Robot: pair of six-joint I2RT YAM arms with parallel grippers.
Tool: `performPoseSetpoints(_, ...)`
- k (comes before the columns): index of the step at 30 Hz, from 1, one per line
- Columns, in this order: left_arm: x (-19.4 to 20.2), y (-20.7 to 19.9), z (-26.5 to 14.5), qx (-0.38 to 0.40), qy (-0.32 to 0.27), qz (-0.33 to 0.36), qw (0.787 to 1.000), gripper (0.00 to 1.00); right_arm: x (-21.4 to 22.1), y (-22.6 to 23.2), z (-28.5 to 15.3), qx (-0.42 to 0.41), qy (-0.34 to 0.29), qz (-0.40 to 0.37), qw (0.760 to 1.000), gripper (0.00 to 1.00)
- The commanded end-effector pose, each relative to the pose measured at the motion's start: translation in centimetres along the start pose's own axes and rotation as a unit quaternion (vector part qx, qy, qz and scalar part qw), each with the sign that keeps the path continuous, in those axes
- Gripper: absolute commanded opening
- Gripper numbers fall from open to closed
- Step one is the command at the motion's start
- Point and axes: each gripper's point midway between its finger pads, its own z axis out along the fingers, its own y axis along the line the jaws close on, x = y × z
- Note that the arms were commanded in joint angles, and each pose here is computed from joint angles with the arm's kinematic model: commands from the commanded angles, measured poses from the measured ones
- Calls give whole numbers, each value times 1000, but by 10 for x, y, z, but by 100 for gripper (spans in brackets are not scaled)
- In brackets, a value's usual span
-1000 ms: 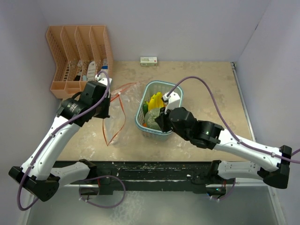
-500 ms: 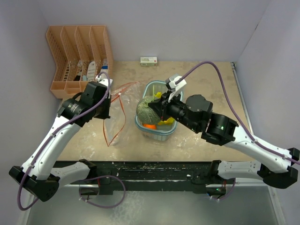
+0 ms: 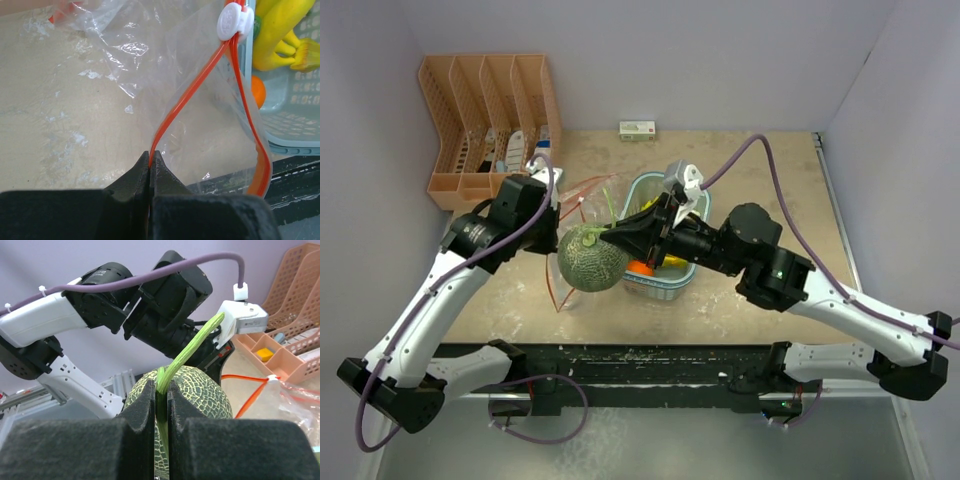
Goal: Place the food in the zip-top bag and seal the zipper
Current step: Place the fake fruit in the bin.
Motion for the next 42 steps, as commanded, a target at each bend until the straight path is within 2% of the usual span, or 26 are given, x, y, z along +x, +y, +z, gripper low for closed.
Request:
performPoseSetpoints(1, -15, -12, -7, 37, -43, -23, 998, 0, -30, 21, 6, -55, -71, 9, 996, 0)
performPoseSetpoints(12, -17, -35, -3, 105, -79, -71, 989, 0, -41, 19, -9, -44, -100, 13, 994, 0)
performPoseSetpoints(19, -27, -31, -18, 97, -103, -78, 987, 0, -41, 15, -18, -32, -115, 16, 993, 0)
performPoseSetpoints(33, -23, -28, -21, 100, -125, -109, 981, 0, -23, 7, -11, -23, -113, 30, 993, 0)
performPoseSetpoints(42, -21, -33, -24, 116, -126, -117, 978, 0, 7, -9, 11, 5, -91, 49, 995, 0)
